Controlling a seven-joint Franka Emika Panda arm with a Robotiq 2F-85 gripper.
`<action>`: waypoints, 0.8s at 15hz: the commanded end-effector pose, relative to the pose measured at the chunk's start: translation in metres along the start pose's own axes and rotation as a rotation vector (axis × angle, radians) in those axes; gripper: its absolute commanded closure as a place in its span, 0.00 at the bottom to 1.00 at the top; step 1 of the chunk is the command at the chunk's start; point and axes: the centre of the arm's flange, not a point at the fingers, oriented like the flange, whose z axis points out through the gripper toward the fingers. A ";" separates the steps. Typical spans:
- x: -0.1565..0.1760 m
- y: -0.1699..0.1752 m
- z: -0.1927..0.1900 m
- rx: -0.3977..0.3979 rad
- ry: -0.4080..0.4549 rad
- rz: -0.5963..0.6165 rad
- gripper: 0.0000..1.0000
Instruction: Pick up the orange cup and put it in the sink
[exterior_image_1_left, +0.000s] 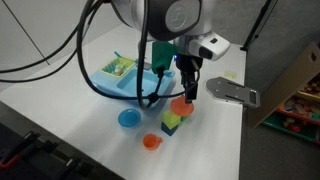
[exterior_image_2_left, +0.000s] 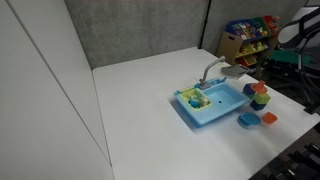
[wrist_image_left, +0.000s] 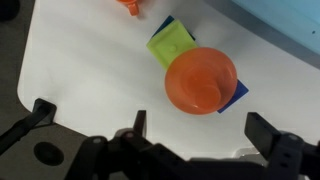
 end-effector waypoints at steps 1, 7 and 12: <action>0.012 -0.006 0.021 0.009 -0.004 0.004 0.00; 0.006 -0.017 0.048 -0.020 0.011 -0.021 0.00; 0.002 -0.027 0.059 -0.025 0.019 -0.041 0.00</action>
